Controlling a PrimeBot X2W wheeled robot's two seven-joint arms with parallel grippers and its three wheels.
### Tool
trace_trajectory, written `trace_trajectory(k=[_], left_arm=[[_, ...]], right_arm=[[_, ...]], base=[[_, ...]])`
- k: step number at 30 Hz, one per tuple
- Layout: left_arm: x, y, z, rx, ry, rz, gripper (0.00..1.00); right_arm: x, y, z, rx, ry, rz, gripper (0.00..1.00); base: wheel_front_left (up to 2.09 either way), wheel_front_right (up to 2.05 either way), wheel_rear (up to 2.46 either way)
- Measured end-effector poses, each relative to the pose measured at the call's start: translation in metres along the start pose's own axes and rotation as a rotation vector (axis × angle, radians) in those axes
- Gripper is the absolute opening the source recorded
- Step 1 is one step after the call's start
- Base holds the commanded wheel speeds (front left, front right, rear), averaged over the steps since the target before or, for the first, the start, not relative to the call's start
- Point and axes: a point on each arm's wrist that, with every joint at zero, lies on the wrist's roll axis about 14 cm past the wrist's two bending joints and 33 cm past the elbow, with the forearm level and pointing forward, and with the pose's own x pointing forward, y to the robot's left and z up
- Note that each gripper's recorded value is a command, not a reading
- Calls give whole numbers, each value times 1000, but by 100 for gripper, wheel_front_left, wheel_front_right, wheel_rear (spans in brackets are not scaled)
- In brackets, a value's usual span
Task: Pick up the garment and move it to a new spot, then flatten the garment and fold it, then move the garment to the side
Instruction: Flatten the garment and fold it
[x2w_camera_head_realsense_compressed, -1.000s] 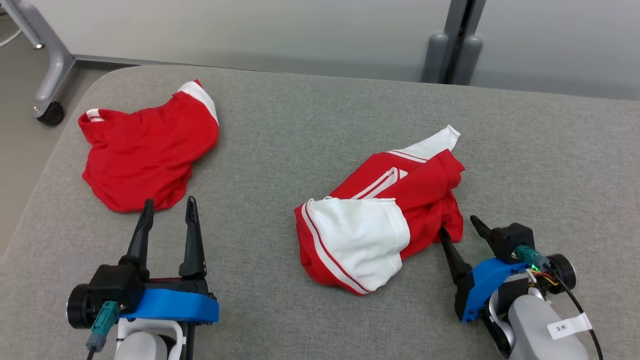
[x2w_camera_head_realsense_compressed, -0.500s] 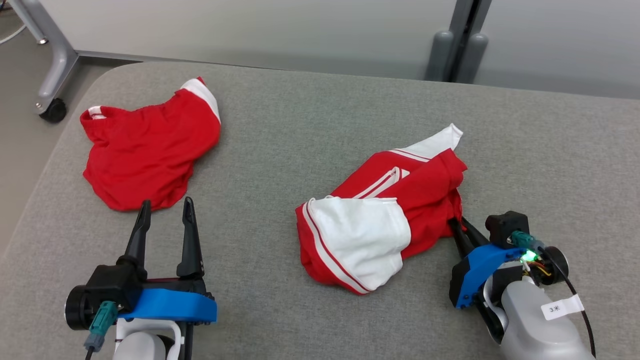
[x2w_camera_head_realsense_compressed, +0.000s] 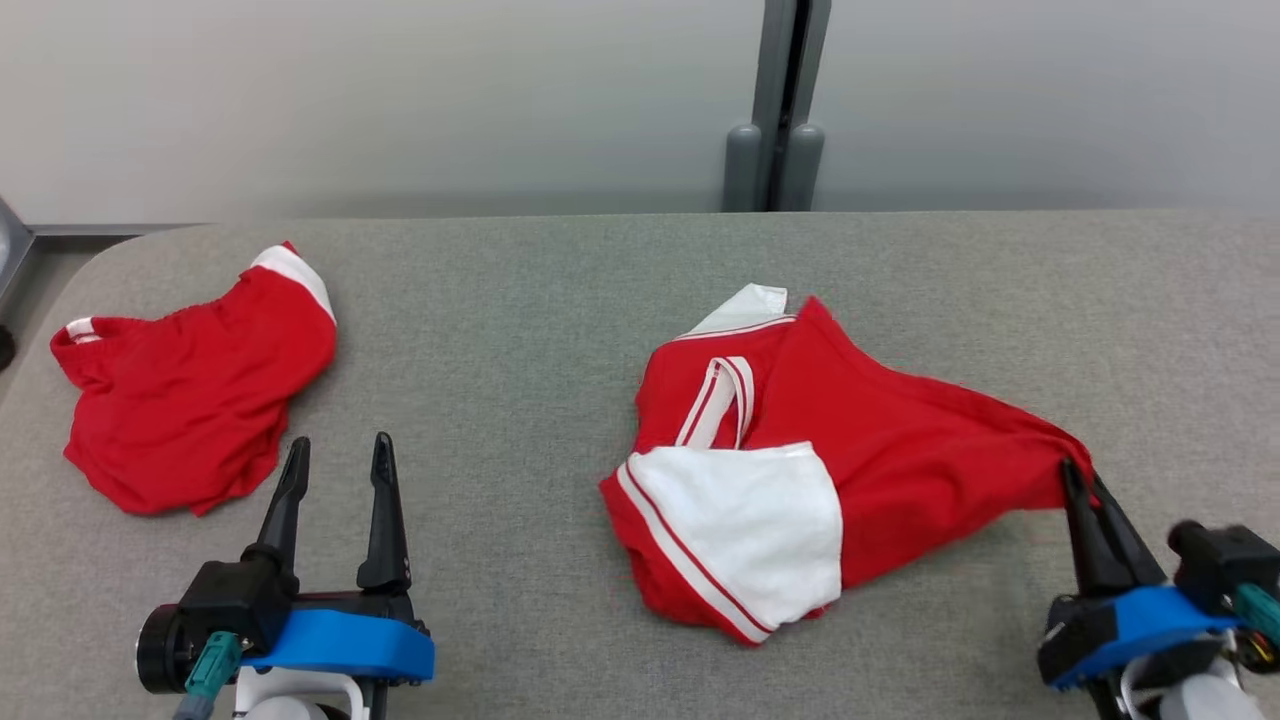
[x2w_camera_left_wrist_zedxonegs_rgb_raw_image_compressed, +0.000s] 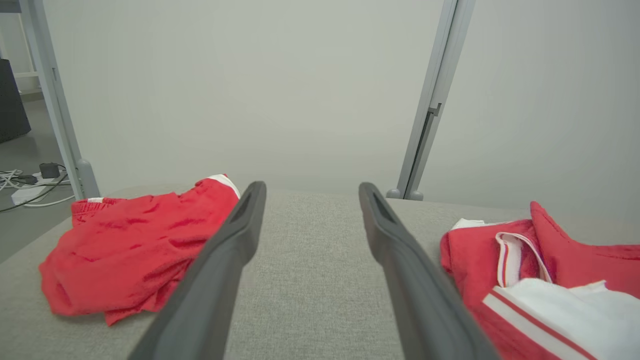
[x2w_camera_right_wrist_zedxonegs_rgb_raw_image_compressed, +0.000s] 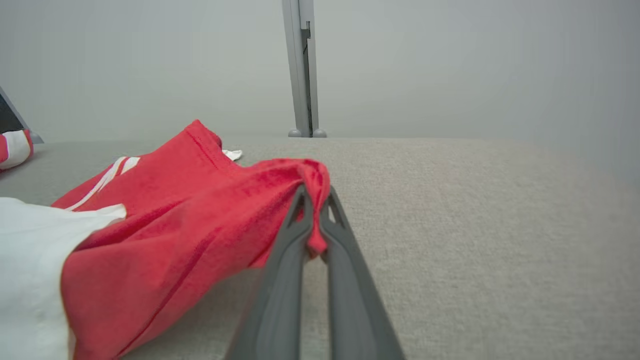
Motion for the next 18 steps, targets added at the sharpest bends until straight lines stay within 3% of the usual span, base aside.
trace_trajectory(k=[9,10,11,12,18], left_arm=[[-1,-10,1,-10,-3,-28,100],[-1,-10,1,-10,-3,-29,100],[-1,-10,1,-10,-4,-28,100],[-2,-10,2,-10,-5,-28,100],[-3,-9,2,-2,-7,-26,100]], right_arm=[[-76,-78,-34,31,115,-255,0],[-82,-82,-40,34,146,-275,28],[-86,-84,-43,33,158,-284,68],[-87,-84,-42,34,154,-292,100],[-65,-65,0,-11,10,-234,100]], base=[[0,0,0],[0,0,0],[0,0,0],[0,0,0],[0,0,0]])
